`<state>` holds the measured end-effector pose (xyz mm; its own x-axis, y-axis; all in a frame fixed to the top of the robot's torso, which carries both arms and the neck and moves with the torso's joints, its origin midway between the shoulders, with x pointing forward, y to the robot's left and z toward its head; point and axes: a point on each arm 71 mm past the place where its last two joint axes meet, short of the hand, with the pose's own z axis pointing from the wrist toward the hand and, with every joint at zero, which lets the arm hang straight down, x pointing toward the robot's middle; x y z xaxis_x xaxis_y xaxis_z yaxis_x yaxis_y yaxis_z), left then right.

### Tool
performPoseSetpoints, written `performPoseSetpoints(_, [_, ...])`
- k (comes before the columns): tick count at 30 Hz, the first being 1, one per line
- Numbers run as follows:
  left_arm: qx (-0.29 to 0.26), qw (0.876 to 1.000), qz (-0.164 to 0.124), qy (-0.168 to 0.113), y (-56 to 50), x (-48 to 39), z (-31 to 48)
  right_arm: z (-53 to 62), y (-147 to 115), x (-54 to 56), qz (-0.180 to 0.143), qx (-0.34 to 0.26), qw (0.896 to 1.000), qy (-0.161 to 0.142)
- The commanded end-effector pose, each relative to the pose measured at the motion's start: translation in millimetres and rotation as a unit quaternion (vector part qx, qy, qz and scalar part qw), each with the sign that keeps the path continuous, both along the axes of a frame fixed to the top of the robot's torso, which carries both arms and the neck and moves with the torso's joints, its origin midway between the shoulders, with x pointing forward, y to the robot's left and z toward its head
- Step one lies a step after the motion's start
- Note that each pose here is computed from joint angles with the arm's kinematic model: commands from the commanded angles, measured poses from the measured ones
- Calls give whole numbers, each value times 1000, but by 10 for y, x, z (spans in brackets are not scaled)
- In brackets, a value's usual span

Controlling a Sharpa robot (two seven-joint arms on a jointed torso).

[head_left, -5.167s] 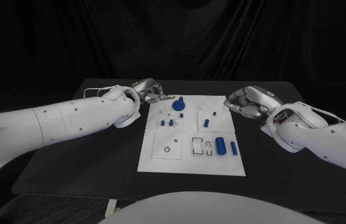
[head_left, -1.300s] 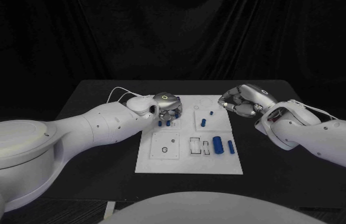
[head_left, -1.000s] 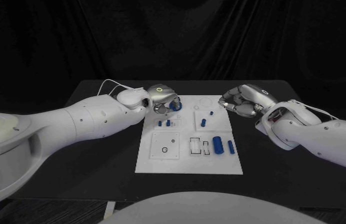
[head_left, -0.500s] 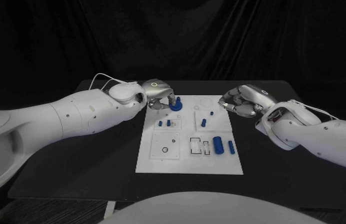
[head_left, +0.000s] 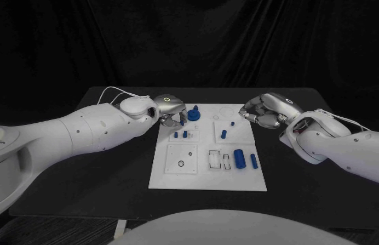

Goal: Assemble the parts on the task board

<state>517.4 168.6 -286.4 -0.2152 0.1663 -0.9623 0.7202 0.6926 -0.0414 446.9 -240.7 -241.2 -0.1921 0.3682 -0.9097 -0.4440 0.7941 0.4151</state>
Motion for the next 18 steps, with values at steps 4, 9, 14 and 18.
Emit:
performPoseSetpoints(4, [2, 1000, 3, 3, 1, 2, -55, -22, -5, -1, -6, -4, 1000, 8])
performPoseSetpoints(9, [0, 1000, 10, -3, -6, 9, -76, -23, -5, -1, -5, -4, 1000, 9])
performPoseSetpoints(14, [-6, 1000, 15, -12, -20, 7, -94, -24, -13, -2, -6, -5, 1000, 9])
performPoseSetpoints(18, [-10, 1000, 17, -18, -26, 4, -98, -25, -18, -2, -7, -5, 1000, 10])
